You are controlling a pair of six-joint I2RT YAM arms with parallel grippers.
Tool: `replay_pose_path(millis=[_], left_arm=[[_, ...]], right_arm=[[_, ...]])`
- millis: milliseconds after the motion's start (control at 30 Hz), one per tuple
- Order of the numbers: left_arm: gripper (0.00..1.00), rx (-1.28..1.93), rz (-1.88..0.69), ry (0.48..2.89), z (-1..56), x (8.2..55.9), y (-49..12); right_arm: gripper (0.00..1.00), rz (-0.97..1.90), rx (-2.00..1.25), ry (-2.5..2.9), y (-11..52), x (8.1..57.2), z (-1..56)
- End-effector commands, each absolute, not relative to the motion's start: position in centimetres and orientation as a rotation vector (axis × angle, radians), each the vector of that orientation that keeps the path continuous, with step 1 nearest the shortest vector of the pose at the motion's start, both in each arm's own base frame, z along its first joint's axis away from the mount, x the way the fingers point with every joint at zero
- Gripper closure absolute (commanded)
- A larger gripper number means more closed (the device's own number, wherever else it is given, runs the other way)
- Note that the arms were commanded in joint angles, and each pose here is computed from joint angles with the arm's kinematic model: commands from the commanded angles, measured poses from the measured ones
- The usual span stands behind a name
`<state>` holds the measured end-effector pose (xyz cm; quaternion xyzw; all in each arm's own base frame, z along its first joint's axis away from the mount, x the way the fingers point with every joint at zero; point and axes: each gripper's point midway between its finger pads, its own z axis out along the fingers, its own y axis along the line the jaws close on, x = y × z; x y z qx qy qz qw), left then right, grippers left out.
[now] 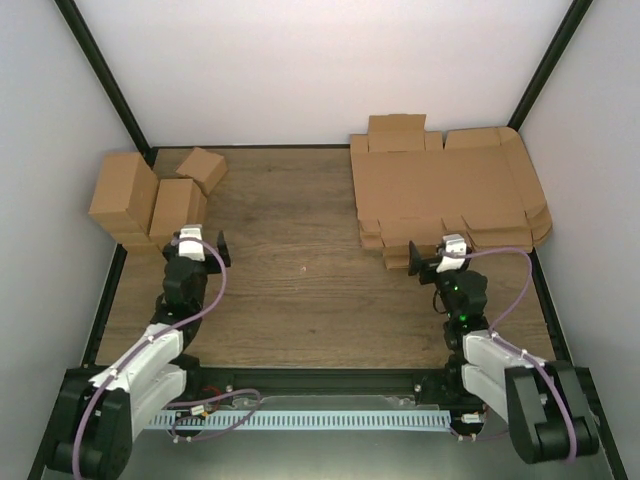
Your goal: Fold the paper box
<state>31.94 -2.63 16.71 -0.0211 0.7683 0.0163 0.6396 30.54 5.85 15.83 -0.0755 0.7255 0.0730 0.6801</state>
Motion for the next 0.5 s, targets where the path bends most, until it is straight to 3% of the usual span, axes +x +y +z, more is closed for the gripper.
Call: replay_pose_path(millis=[0, 467], left_arm=[[0.0, -0.09, 0.057, 1.606, 18.7, 32.0, -0.6], [0.0, -0.057, 0.035, 1.7, 15.1, 37.3, 0.2]], right_arm=[[0.0, 0.124, -0.125, 1.481, 3.5, 31.4, 18.8], [0.02, 0.16, -0.22, 1.571, 4.3, 36.1, 16.4]])
